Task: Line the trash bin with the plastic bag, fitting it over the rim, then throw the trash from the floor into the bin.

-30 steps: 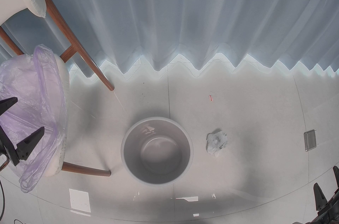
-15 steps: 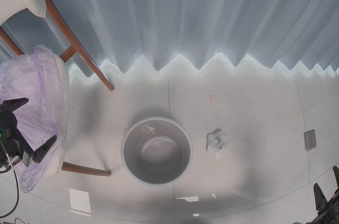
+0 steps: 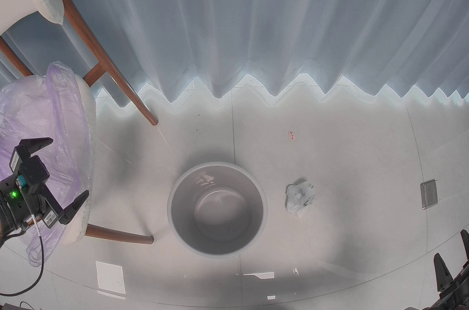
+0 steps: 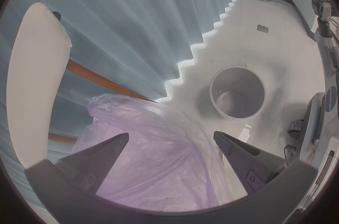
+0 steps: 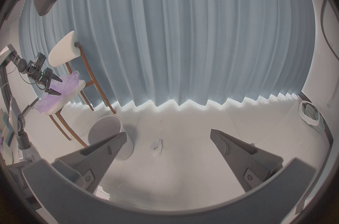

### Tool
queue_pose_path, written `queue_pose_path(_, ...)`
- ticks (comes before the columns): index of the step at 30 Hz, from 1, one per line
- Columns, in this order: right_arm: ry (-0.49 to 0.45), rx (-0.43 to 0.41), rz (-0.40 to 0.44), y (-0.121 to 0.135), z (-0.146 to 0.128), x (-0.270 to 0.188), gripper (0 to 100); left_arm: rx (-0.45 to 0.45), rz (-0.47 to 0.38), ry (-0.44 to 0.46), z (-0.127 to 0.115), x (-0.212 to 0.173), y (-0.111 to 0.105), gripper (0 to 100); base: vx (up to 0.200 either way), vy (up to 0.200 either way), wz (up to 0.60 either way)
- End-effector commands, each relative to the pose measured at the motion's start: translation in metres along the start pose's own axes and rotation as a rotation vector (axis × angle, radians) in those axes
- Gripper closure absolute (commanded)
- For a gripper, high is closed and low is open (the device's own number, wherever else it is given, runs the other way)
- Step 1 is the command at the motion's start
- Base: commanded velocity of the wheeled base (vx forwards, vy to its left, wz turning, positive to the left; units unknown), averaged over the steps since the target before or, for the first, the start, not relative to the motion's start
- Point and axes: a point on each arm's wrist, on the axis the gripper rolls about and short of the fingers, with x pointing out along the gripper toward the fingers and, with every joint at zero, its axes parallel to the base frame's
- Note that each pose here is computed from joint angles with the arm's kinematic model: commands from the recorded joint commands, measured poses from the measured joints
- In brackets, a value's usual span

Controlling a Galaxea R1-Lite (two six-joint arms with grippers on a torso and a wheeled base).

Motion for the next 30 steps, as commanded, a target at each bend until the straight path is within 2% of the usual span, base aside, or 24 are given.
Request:
queue_pose_path(1, 0.001, 0.000, 0.001, 0.000, -0.005, 0.000, 0, 0.014, -0.002, 0.043, -0.003, 0.009, -0.005, 0, 0.000, 0.000, 0.00)
queue_pose_path(5, -0.001, 0.000, -0.002, 0.000, -0.005, 0.000, 0, 0.061, 0.054, 0.083, -0.006, 0.010, -0.006, 0, 0.000, 0.000, 0.00)
queue_pose_path(8, -0.001, 0.000, 0.000, 0.000, -0.005, 0.000, 0, 0.072, 0.064, 0.084, -0.008, 0.011, -0.009, 0, 0.000, 0.000, 0.00)
queue_pose_path(11, 0.001, 0.000, -0.002, 0.000, -0.005, 0.000, 0, 0.077, 0.048, 0.088, -0.016, 0.013, -0.018, 0, 0.000, 0.000, 0.00)
queue_pose_path(21, 0.001, 0.000, -0.002, 0.000, -0.005, 0.000, 0, 0.073, 0.041, 0.057, -0.012, 0.011, -0.018, 0, 0.000, 0.000, 0.00)
queue_pose_path(26, 0.001, 0.000, 0.000, 0.000, -0.005, 0.000, 0, 0.072, -0.008, -0.008, -0.010, 0.010, -0.019, 0, 0.000, 0.000, 0.00)
queue_pose_path(30, -0.001, 0.000, 0.000, 0.000, -0.005, 0.000, 0, 0.078, -0.038, -0.003, -0.014, 0.010, -0.024, 0, 0.000, 0.000, 0.00)
